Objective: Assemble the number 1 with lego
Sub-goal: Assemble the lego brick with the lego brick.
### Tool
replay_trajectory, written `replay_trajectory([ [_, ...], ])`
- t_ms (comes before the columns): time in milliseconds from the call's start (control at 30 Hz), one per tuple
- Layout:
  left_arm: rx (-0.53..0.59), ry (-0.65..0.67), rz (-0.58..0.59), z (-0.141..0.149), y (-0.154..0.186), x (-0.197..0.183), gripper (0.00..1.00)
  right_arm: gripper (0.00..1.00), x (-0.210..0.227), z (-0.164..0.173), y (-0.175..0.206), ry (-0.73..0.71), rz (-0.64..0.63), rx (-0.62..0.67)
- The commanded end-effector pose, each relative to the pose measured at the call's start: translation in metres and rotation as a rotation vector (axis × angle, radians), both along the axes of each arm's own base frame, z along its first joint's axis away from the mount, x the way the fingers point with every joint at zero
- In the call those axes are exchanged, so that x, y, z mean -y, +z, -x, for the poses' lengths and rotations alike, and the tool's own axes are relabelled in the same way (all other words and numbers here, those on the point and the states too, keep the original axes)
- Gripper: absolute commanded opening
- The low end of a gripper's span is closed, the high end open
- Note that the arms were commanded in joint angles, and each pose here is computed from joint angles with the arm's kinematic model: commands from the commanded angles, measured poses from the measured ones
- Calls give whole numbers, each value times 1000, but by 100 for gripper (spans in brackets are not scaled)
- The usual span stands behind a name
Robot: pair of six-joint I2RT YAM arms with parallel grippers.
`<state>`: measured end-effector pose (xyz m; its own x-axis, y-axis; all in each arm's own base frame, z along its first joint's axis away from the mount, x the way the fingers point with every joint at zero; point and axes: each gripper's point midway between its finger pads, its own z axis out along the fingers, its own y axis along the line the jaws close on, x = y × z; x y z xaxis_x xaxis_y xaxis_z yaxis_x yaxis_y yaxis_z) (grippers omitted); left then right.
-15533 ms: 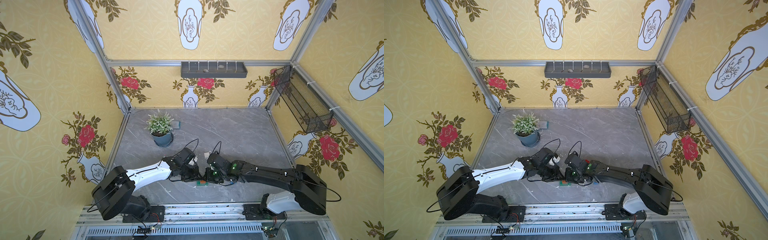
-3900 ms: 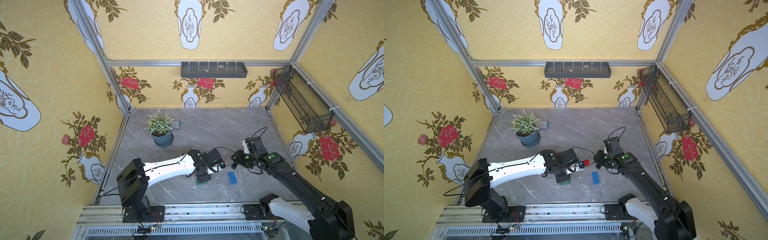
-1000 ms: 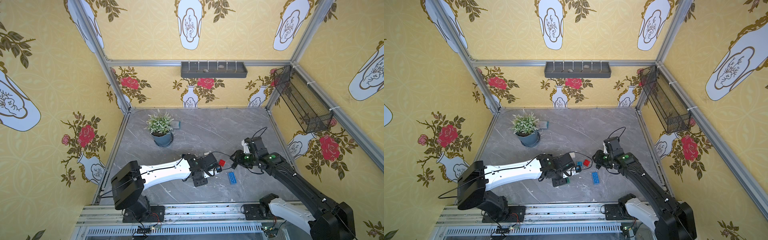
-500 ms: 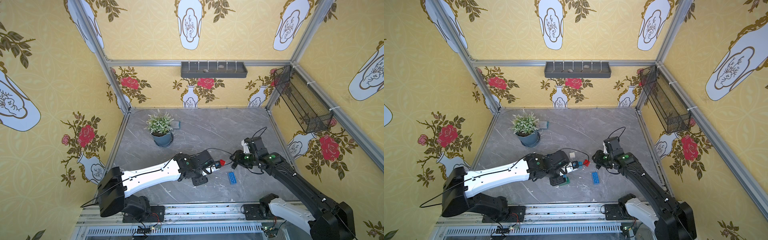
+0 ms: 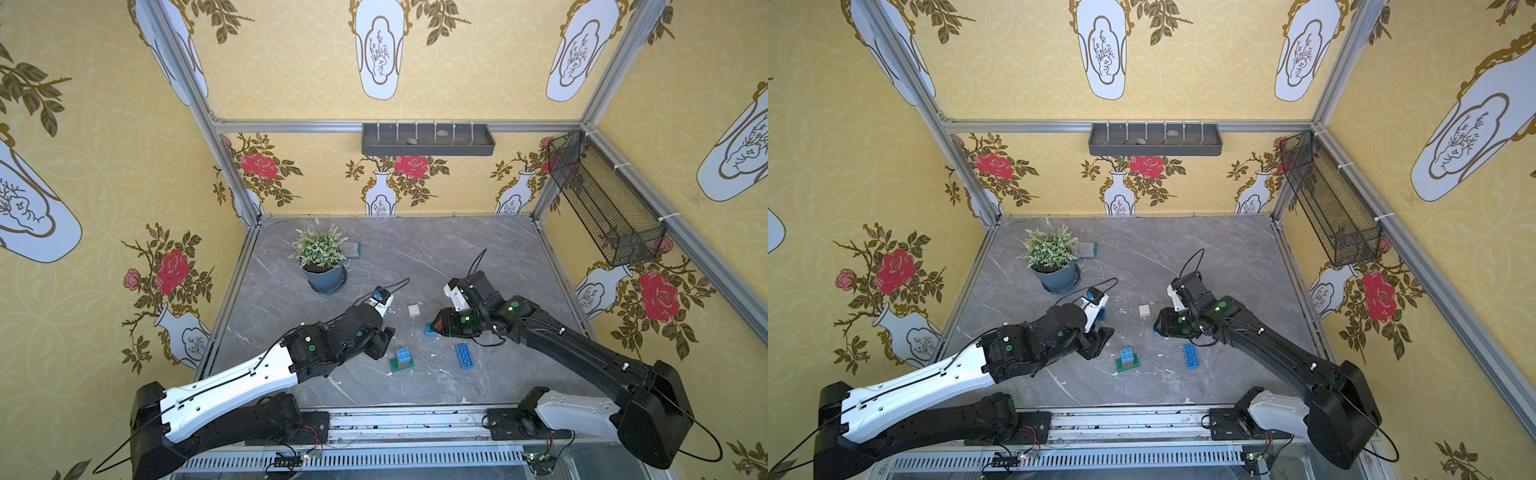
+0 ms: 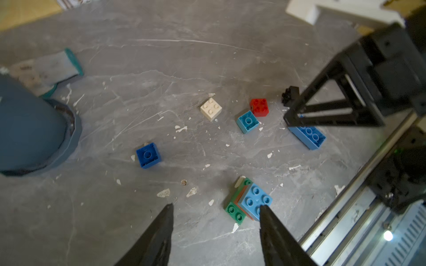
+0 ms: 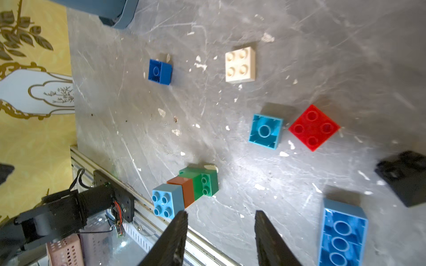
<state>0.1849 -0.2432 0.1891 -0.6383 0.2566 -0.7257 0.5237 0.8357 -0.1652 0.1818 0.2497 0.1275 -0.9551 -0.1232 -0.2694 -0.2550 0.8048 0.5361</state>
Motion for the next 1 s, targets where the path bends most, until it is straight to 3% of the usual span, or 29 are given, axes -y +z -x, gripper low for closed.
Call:
replay_trajectory([
  [0,-206,152,198,9,-9,2,68,53,-19,6,6,30,-57,-12],
  [67,-293,196,250,17,-18,1,75,54,-24,11,5,39,-69,-28],
  [333,-549,232,410,47,-54,12,76,54,-41,28,-7,58,-92,-102],
  [433,-596,270,463,47,-62,15,71,54,-45,33,-11,49,-96,-119],
  [700,-650,349,507,44,-74,19,74,53,-58,43,-15,64,-114,-132],
  [967,-692,397,472,43,-86,22,61,48,-64,48,-18,77,-114,-132],
])
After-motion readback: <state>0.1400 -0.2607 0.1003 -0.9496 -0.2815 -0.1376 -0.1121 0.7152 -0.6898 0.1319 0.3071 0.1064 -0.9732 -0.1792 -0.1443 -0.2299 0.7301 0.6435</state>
